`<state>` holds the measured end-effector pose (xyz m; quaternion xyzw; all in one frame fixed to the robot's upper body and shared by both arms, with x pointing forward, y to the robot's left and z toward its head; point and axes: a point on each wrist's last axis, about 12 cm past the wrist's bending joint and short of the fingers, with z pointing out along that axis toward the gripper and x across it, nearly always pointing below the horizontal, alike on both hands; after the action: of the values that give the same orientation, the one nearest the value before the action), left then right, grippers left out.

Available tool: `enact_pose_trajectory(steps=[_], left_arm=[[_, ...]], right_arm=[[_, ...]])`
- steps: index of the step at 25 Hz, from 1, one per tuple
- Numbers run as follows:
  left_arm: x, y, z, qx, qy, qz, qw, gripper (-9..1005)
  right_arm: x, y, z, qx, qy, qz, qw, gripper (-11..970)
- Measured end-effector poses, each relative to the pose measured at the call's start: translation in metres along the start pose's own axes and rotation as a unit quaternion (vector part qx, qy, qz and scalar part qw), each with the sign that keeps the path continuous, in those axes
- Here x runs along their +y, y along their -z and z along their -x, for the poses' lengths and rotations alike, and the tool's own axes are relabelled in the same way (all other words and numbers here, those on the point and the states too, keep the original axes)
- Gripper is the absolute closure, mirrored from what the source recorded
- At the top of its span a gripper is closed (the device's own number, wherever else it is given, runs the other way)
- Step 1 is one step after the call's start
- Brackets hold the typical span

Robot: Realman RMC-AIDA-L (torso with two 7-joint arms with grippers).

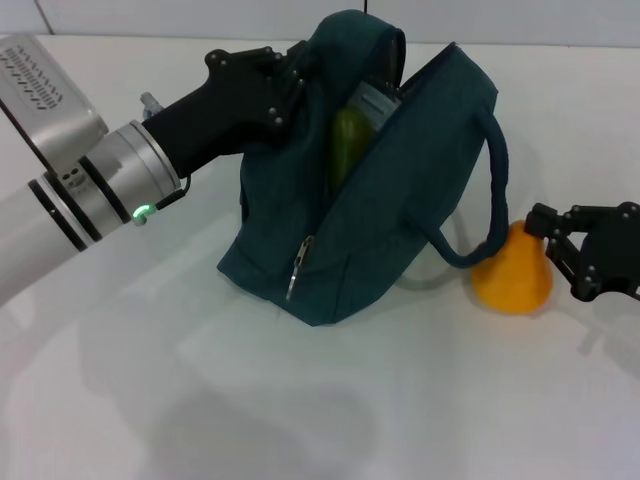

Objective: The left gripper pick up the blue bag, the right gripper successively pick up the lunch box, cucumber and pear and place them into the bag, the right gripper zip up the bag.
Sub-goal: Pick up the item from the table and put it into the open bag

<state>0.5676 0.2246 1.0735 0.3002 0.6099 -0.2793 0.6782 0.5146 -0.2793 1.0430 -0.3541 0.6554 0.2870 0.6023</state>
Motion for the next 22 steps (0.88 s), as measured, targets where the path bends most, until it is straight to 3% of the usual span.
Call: enact_pose_trajectory(steps=[5, 14, 17, 22], left_arm=[[-0.002, 0.001, 0.001, -0.008, 0.003, -0.007, 1.0, 919], [-0.009, 0.014, 0.001, -0.024, 0.006, -0.024, 0.999, 919], [-0.013, 0.014, 0.0, -0.022, -0.001, -0.033, 0.999, 919], [-0.017, 0.013, 0.0, -0.029, -0.013, -0.042, 0.999, 919]], right_arm=[[0.002, 0.006, 0.004, -0.027, 0.006, 0.0, 1.0, 924], [-0.001, 0.034, 0.035, -0.169, 0.03, -0.017, 0.985, 923], [-0.006, 0.026, 0.047, -0.195, 0.042, -0.009, 0.98, 923], [-0.017, -0.01, 0.075, -0.227, 0.045, 0.038, 0.972, 923]])
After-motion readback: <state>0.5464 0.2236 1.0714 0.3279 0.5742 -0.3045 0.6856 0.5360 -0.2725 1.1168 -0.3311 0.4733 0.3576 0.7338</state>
